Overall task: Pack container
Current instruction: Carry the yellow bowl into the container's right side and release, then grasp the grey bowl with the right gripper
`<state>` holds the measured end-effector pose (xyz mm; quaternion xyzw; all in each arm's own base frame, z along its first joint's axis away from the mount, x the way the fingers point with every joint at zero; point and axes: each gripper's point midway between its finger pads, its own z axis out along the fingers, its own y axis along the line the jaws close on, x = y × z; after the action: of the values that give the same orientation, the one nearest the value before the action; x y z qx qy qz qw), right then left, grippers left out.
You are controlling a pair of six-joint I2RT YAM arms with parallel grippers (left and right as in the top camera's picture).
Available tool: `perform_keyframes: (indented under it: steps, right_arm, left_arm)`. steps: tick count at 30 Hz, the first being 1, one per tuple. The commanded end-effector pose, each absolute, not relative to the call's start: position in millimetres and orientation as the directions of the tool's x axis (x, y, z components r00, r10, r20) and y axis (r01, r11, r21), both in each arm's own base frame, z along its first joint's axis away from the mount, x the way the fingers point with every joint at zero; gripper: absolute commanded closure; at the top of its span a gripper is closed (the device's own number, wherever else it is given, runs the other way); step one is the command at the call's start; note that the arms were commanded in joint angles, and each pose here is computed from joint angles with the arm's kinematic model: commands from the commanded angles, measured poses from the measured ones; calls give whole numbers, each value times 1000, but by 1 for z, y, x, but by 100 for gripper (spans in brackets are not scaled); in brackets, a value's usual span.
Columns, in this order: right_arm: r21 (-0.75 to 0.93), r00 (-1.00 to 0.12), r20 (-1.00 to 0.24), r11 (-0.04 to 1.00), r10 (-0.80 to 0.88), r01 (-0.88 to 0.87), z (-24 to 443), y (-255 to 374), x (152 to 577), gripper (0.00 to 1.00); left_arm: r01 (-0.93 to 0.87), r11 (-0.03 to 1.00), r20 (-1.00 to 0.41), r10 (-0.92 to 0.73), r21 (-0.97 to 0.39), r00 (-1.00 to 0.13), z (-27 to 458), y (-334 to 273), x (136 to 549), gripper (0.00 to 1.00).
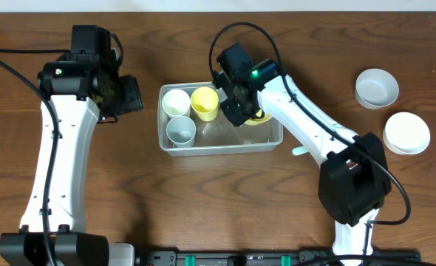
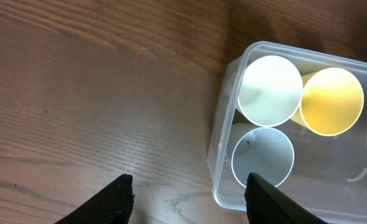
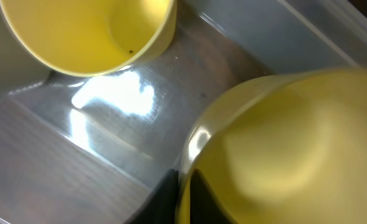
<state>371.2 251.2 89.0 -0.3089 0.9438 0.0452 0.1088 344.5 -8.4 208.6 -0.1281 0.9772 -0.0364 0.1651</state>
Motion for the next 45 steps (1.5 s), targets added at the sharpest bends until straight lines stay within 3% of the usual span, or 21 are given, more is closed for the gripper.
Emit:
perform_keyframes:
  steps: [1, 4, 9, 14, 17, 19, 22, 27, 39, 43, 45]
  right_arm:
    - [-3, -793, -235, 816, -562, -578, 85, 242, 381, 71]
    - [-4, -795, -239, 819, -558, -574, 85, 237, 385, 55]
    - [-11, -804, -259, 834, -535, -551, 101, 230, 390, 52]
    - [-85, -828, -440, 934, -348, -347, 180, 178, 425, 44]
    - [-107, -814, -551, 983, -184, -150, 226, 115, 443, 18]
    - [-97, -807, -581, 994, -102, -55, 239, 73, 451, 14]
    - [-63, -828, -561, 996, 15, 60, 231, 15, 457, 14]
    - [26, -885, -435, 985, 163, 169, 176, -54, 460, 14]
    - [26, -965, -190, 983, 184, 182, 56, -83, 458, 13]
    - [27, -972, -143, 983, 184, 182, 35, -82, 455, 25]
    - [27, -974, -134, 983, 183, 181, 32, -81, 454, 38]
  left_arm:
    - [-242, 963, -301, -267, -119, -915, 206, -10, 343, 41]
    - [-241, 963, -300, -266, -118, -916, 206, -10, 343, 41]
    - [-241, 963, -300, -266, -118, -916, 206, -10, 343, 41]
    - [-241, 963, -300, -266, -118, -916, 206, -10, 343, 41]
    - [-241, 963, -300, -266, -118, -916, 206, -10, 343, 41]
    - [-241, 963, -301, -266, -118, -916, 206, -10, 343, 41]
    - [-241, 963, -301, -266, -118, -916, 206, -10, 343, 41]
    - [-242, 963, -301, -267, -118, -916, 206, -10, 343, 41]
    - [-242, 963, -300, -267, -119, -916, 206, -10, 343, 41]
    - [-242, 963, -300, -267, -118, -916, 206, -10, 343, 41]
    - [-242, 963, -300, -267, -118, -916, 206, -10, 343, 41]
